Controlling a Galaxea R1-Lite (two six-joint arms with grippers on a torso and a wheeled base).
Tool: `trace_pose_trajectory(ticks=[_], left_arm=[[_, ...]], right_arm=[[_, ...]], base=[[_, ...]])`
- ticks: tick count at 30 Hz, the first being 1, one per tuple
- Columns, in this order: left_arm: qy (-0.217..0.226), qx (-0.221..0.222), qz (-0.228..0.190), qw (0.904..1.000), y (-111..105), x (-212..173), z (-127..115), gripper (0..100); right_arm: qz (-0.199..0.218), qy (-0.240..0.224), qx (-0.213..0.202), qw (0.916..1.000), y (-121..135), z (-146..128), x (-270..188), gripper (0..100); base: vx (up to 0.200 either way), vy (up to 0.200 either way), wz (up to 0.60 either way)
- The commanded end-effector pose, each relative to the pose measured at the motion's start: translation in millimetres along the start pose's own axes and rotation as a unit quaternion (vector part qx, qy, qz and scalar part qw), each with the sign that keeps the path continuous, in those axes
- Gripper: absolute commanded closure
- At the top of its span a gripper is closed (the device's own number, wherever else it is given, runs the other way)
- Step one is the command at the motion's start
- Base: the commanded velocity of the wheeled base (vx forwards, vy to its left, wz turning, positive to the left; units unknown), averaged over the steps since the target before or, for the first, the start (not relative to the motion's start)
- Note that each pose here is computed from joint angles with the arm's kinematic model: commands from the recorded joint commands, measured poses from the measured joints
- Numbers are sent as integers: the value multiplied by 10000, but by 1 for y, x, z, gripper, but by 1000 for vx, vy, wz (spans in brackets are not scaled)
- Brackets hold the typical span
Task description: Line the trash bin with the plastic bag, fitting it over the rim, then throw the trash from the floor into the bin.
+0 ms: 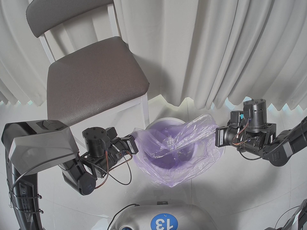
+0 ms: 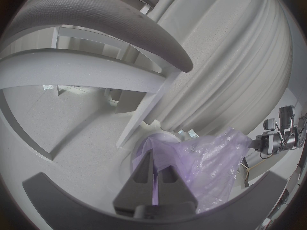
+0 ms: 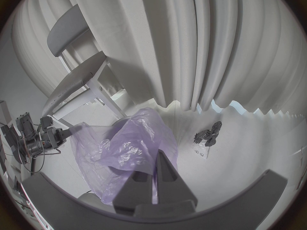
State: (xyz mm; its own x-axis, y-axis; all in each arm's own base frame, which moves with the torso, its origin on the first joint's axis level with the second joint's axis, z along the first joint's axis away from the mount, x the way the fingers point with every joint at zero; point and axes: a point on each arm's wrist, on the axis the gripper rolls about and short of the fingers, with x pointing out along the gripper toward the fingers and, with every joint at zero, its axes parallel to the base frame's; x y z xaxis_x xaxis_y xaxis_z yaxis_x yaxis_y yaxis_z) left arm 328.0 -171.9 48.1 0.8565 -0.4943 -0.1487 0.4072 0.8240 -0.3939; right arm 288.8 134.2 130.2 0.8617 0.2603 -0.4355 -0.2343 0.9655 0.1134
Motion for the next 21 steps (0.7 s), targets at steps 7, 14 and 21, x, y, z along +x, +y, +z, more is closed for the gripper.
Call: trace_pose_trajectory(ticks=[7, 14, 21], left_arm=[[16, 14, -43, 10000, -6, 1, -4, 100], [140, 15, 18, 9999, -1, 5, -14, 100], [154, 15, 24, 9999, 0, 7, -15, 100]], right_arm=[[20, -193, -137, 9997, -1, 9, -7, 100], [-134, 3, -158, 9998, -10, -1, -4, 100], [-393, 123, -292, 9987, -34, -1, 3, 100]], base=[[0, 0, 0], [0, 0, 0], [0, 0, 0]])
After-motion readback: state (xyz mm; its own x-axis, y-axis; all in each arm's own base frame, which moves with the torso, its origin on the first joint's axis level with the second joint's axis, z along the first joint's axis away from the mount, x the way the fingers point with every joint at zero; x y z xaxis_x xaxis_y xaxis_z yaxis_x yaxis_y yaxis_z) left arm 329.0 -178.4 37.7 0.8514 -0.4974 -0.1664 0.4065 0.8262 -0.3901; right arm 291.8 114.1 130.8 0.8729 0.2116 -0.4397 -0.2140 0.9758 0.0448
